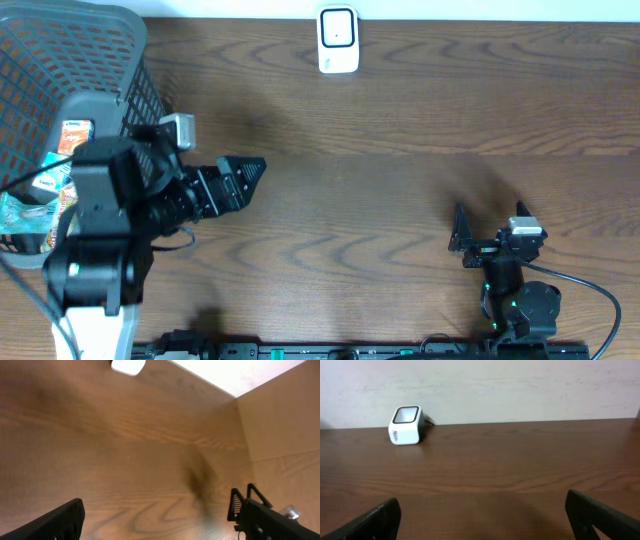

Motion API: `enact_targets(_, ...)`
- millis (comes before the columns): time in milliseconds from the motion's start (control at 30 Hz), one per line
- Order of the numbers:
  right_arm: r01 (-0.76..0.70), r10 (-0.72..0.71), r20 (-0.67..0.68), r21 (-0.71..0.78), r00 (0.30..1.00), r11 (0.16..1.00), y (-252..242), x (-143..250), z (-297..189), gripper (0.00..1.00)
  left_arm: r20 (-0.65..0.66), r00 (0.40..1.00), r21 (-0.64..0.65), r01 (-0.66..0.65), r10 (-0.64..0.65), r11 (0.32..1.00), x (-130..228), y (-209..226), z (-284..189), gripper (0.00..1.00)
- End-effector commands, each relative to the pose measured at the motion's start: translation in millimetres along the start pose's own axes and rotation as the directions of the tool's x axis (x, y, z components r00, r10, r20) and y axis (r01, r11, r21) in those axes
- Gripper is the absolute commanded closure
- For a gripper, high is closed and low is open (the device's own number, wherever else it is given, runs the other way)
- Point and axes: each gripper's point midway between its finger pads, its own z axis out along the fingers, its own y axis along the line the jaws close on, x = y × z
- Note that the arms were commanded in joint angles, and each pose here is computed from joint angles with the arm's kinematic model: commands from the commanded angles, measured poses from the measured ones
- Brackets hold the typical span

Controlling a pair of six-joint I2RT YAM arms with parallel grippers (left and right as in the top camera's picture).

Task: Scan the item barcode
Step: 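Raise the left gripper and swing it toward the grey basket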

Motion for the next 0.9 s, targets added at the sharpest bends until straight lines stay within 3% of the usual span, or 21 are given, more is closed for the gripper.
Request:
enact_targets(0, -0.011, 0.011, -0.006, 0.016, 1.000, 1.000, -3, 2, 0, 0.01, -0.015, 0.999, -0.008, 0.028, -0.028, 1.000, -6, 1, 6, 0.03)
enact_targets(67, -0.011, 0.011, -0.006, 0.016, 1.000, 1.000, -3, 2, 0, 0.01, -0.023, 0.994, -0.013, 0.110, -0.110, 0.994, -5, 4, 8, 0.02)
enact_targets(367, -0.011, 0.011, -0.006, 0.016, 1.000, 1.000, -3, 2, 0, 0.01, -0.029, 0.995, 0.064, 0.099, -0.097, 0.993, -9, -11, 8, 0.03)
enact_targets(633, -0.011, 0.011, -0.006, 0.016, 1.000, 1.000, -3, 2, 0, 0.01, -0.031, 0.997, 0.060, 0.079, -0.077, 0.995, -39, -31, -2, 0.02)
enact_targets(867, -0.011, 0.011, -0.006, 0.016, 1.000, 1.000, -3, 2, 0, 0.01, -0.047, 0.991, -0.200, 0.113, -0.125, 0.973, -47, -2, -14, 0.02)
